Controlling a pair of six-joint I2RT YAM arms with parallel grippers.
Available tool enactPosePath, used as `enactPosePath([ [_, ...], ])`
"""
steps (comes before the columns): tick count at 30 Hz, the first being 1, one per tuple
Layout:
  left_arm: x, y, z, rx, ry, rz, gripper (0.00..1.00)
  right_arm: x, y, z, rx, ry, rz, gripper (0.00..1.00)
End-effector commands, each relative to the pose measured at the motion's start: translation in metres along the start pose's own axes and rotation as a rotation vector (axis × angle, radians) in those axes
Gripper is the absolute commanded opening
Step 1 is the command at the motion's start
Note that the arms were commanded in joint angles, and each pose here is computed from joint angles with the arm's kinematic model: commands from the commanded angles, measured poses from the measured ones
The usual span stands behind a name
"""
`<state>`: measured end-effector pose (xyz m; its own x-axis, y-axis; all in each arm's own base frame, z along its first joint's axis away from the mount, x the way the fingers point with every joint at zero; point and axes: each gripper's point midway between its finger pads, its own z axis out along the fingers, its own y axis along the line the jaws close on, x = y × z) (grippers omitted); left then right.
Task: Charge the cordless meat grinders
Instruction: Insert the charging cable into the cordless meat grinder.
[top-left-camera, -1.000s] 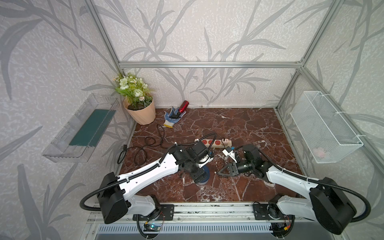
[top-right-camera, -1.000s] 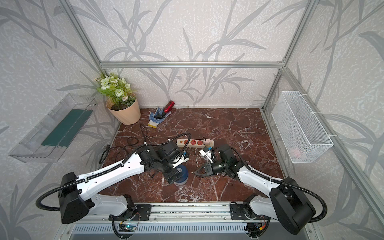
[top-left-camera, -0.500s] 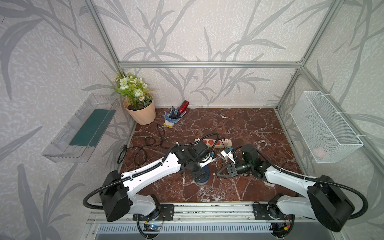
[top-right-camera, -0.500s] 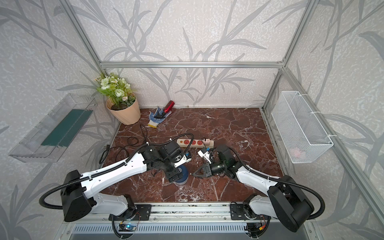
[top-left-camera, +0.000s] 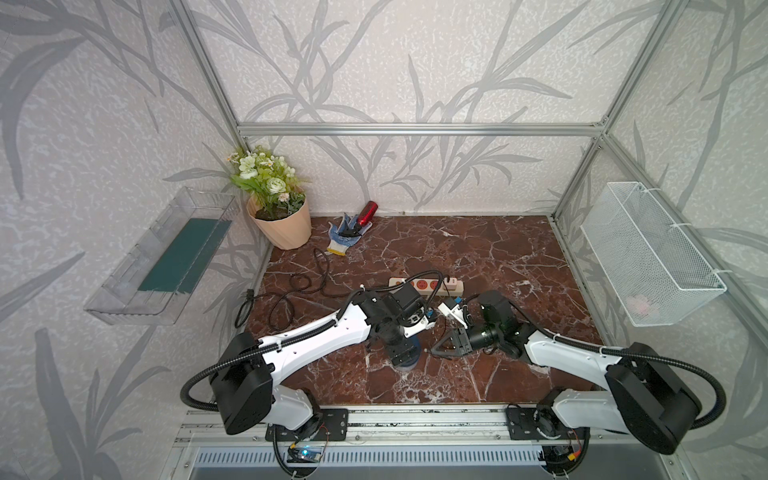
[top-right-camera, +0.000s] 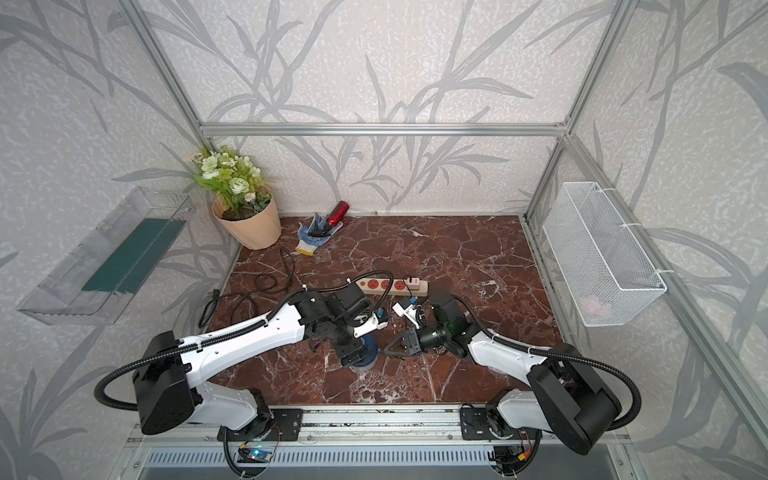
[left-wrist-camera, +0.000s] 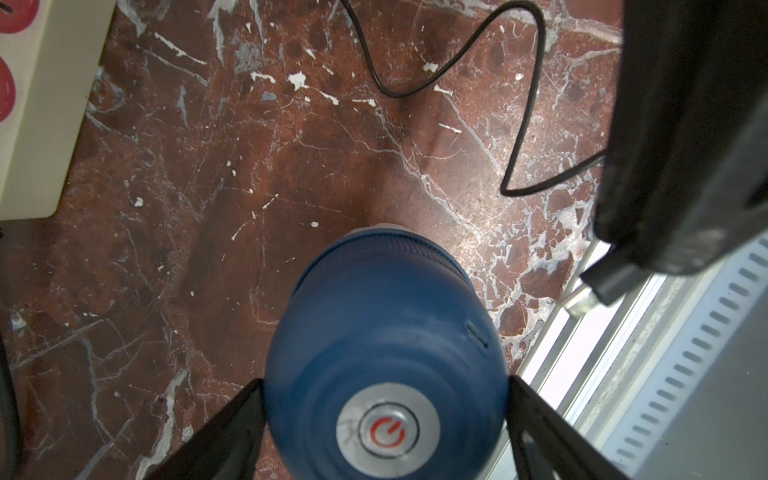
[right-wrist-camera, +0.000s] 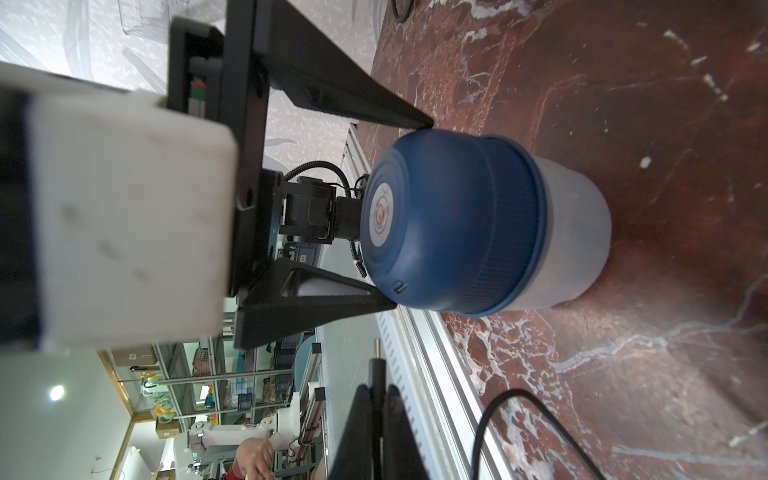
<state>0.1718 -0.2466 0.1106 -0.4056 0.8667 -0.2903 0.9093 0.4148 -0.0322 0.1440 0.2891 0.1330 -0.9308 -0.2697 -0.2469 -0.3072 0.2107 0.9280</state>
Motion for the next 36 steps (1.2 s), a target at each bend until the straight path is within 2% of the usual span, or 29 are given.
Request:
enactPosePath([
  [1,0.007,-0.006,0.003,0.041,0.007,0.018,0.83,0.001,0.002,0.004,-0.025,0.014,-0.020,0.02],
  [11,0.014,-0.003,0.014,0.029,0.043,-0.001,0.75,0.000,-0.001,0.009,-0.021,0.021,-0.036,0.01],
  [26,0.018,-0.001,0.019,0.018,0.049,-0.009,0.74,-0.013,-0.007,0.018,-0.035,-0.002,-0.010,0.00],
  [36,0.019,-0.001,0.019,0.018,0.045,-0.011,0.74,-0.019,0.004,0.015,-0.033,-0.027,-0.048,0.00],
])
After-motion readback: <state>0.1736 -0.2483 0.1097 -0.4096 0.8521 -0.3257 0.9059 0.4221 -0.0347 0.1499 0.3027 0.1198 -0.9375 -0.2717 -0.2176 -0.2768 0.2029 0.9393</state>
